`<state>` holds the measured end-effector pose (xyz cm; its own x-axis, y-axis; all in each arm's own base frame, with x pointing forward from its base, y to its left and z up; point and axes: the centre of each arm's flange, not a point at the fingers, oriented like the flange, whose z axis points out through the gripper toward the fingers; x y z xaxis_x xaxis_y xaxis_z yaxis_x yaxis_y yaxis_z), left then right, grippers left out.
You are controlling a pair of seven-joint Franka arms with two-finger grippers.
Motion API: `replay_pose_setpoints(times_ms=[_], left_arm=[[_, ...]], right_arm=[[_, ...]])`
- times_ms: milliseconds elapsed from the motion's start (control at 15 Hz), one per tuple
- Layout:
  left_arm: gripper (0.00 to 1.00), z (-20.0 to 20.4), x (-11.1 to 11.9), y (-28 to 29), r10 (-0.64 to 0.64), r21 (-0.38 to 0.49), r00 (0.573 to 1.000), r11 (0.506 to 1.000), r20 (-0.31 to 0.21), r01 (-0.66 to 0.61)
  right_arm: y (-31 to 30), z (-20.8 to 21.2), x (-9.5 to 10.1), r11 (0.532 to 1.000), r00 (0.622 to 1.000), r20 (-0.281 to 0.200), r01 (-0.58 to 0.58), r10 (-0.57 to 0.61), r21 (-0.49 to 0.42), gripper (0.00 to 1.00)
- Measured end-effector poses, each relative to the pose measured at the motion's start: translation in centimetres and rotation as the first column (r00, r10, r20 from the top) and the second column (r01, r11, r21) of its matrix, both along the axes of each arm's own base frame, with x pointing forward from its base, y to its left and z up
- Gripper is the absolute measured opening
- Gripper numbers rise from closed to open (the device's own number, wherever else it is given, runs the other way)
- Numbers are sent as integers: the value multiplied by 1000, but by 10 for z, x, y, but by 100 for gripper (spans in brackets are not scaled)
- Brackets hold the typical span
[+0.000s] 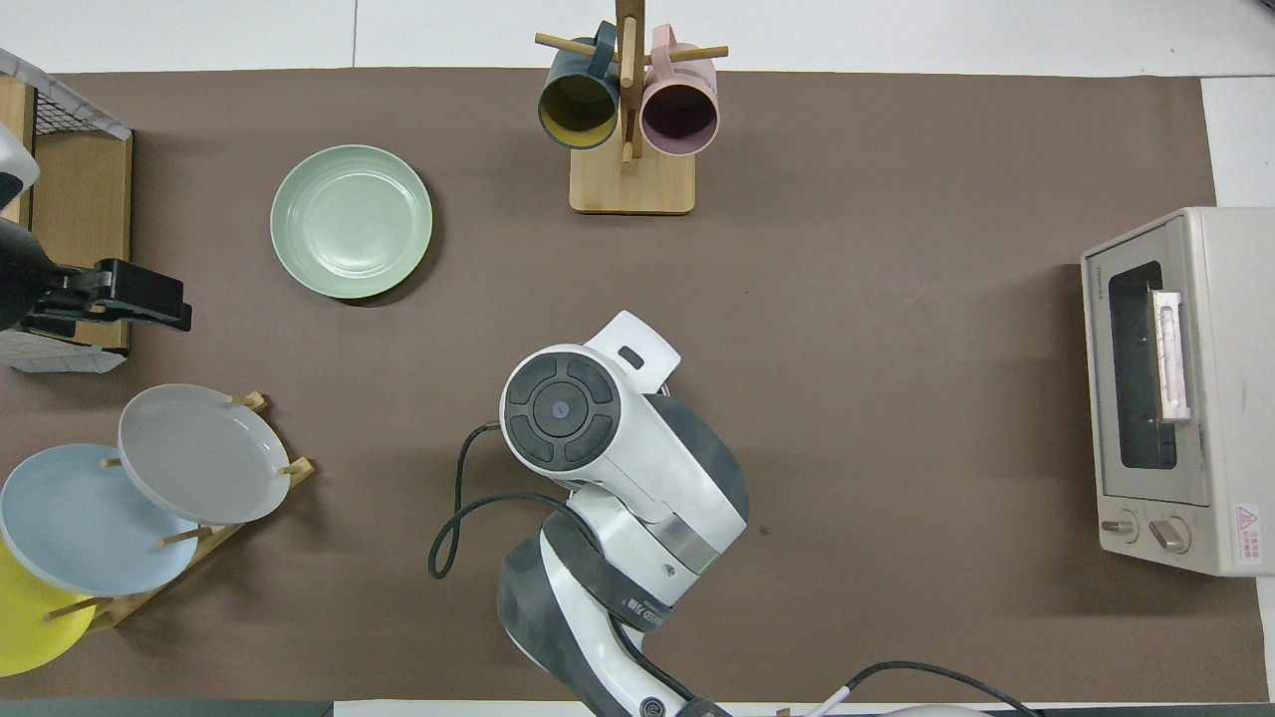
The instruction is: Transfer vermicelli from pot to plate
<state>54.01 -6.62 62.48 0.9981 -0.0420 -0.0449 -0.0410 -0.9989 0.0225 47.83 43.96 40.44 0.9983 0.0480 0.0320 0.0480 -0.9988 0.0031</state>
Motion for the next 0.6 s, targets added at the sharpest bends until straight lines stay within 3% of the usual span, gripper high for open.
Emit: replay_pose_setpoints(times_ms=[133,600], left_arm=[[100,0,0,0,0,0,1000,1000,0,0],[100,0,0,0,0,0,1000,1000,0,0]], right_arm=[[0,1,0,1000,1000,1,-4,4,2,66],[0,8,2,1000,1000,7,-6,6,6,66]])
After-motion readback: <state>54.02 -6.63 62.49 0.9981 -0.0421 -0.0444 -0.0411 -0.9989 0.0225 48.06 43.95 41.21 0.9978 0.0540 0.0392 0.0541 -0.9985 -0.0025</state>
